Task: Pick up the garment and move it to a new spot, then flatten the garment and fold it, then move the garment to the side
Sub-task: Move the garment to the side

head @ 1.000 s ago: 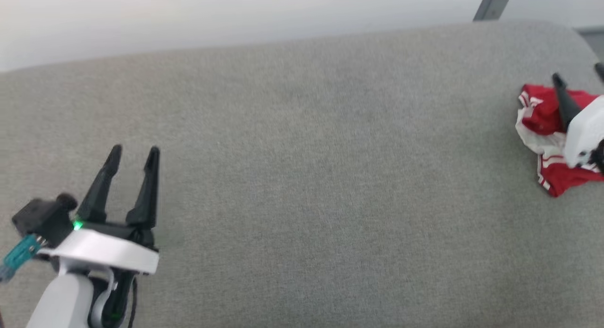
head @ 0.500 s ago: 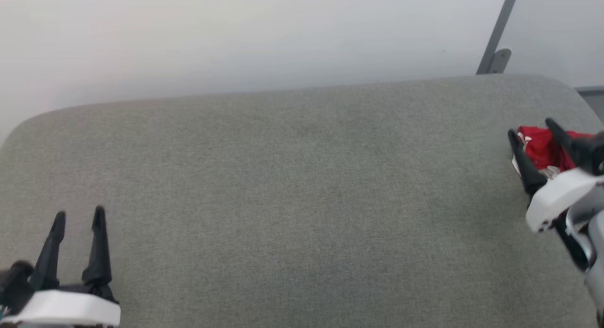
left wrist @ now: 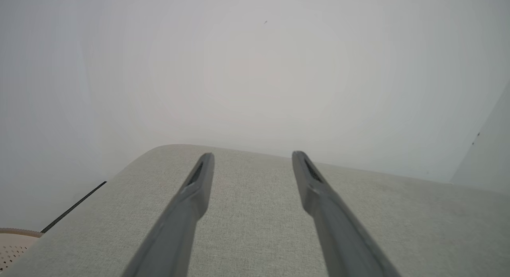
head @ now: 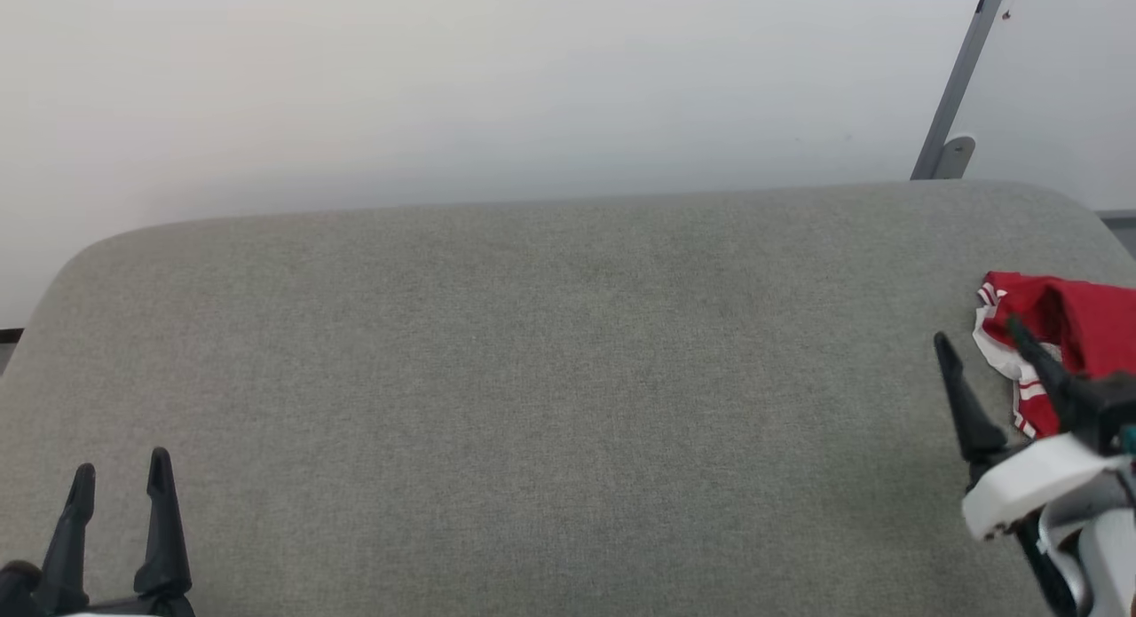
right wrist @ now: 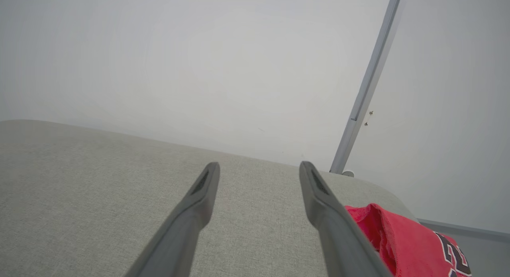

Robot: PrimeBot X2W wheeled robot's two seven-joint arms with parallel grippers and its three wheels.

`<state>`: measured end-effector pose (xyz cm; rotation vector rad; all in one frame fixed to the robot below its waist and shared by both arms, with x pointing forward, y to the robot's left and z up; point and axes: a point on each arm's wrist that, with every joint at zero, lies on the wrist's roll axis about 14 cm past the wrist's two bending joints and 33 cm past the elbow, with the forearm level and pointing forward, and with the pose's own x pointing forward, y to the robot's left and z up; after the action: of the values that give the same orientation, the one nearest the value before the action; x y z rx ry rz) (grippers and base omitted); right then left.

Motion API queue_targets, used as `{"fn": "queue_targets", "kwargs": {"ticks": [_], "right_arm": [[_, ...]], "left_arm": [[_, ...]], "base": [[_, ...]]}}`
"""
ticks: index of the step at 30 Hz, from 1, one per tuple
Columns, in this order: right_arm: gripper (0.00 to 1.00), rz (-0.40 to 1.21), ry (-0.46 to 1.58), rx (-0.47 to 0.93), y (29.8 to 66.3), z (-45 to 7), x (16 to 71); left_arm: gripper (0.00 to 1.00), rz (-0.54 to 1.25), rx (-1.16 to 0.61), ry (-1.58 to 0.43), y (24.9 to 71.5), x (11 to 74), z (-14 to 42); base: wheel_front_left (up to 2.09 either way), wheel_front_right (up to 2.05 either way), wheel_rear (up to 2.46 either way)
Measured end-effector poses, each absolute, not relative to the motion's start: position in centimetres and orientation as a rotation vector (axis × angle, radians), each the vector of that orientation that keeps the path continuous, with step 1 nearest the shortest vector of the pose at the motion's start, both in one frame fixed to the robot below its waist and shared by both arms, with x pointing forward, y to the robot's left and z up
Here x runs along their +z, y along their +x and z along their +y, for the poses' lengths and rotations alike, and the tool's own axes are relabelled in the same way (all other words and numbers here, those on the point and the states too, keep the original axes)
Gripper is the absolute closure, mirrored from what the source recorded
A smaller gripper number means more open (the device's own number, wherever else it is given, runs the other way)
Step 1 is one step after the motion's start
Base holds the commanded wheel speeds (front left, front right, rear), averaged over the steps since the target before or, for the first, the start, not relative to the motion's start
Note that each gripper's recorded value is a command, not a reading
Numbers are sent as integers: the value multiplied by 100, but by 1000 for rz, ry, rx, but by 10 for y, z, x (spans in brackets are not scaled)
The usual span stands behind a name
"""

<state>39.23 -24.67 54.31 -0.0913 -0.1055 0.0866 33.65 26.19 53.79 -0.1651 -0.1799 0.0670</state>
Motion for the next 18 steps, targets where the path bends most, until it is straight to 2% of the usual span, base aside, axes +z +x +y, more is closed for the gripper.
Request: {"fn": "queue_targets", "kwargs": {"ticks": [10,18], "right_arm": [[0,-118,-31,68,356,-232,529],[0,-134,-15,46,341,-231,529]], "left_arm": [[0,-174,70,-172,321,533,255],[0,-174,56,-172,315,532,247]], "base": [[0,0,0],[0,0,0]]}}
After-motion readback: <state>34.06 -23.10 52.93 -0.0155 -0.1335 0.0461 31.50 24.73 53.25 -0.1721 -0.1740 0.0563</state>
